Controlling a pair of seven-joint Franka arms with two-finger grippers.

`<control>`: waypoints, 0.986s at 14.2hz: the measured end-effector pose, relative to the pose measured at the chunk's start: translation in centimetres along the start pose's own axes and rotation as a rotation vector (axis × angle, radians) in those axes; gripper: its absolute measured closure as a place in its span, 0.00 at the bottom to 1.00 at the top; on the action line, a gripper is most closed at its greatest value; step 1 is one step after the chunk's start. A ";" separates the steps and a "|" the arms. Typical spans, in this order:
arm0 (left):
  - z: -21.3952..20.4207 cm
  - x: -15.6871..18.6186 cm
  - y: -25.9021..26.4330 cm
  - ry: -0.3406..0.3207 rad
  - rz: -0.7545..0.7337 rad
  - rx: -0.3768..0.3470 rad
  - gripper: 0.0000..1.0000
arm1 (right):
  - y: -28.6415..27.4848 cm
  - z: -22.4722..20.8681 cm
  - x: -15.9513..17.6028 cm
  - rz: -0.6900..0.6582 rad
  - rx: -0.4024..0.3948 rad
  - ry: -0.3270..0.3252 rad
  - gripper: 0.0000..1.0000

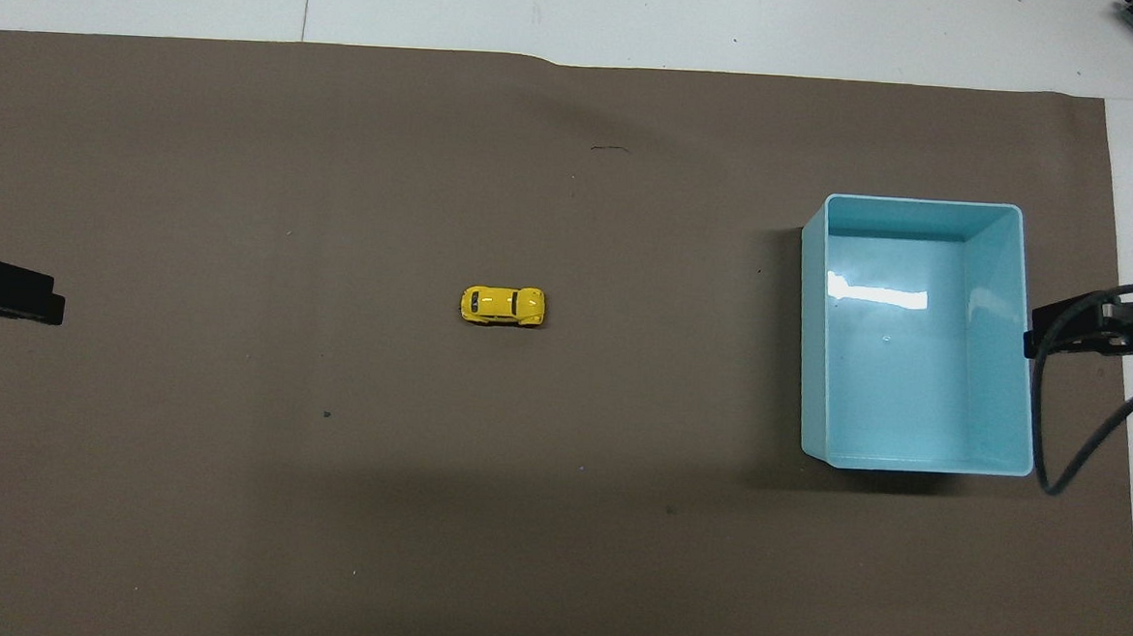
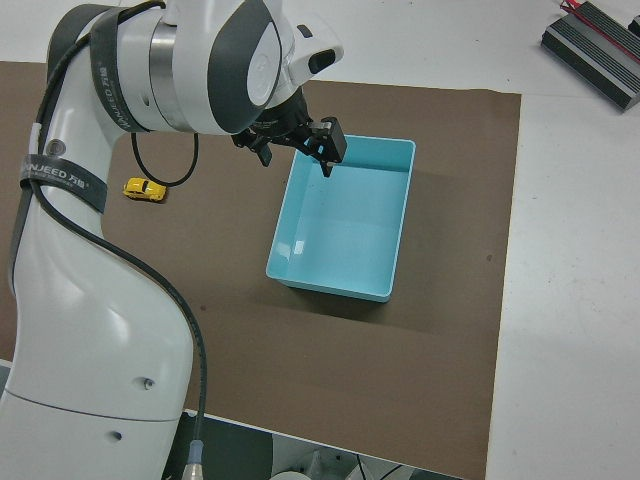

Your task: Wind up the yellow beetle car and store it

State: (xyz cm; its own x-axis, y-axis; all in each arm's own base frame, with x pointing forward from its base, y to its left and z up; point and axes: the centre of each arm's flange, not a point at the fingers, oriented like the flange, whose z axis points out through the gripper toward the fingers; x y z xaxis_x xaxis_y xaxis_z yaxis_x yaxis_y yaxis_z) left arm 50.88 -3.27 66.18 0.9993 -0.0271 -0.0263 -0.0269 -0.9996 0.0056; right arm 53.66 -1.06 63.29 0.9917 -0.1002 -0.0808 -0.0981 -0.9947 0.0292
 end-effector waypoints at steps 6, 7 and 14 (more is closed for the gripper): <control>1.1 0.1 0.5 -0.021 0.009 0.002 0.00 | 0.0 0.0 0.0 0.000 0.000 0.000 0.00; 1.3 0.1 0.6 -0.024 0.010 0.002 0.00 | 0.0 0.0 0.0 0.000 0.000 0.000 0.00; 4.6 1.3 3.4 -0.009 -0.256 0.000 0.00 | 0.0 0.0 0.0 0.000 0.000 0.000 0.00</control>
State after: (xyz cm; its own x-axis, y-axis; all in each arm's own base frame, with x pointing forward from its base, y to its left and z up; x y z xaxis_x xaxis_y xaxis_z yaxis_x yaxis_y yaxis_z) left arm 51.93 -6.67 61.60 0.9733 0.2266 -0.0362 0.2267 -0.9740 -0.0027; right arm 53.66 -1.06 63.29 0.9917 -0.1002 -0.0808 -0.0981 -0.9947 0.0292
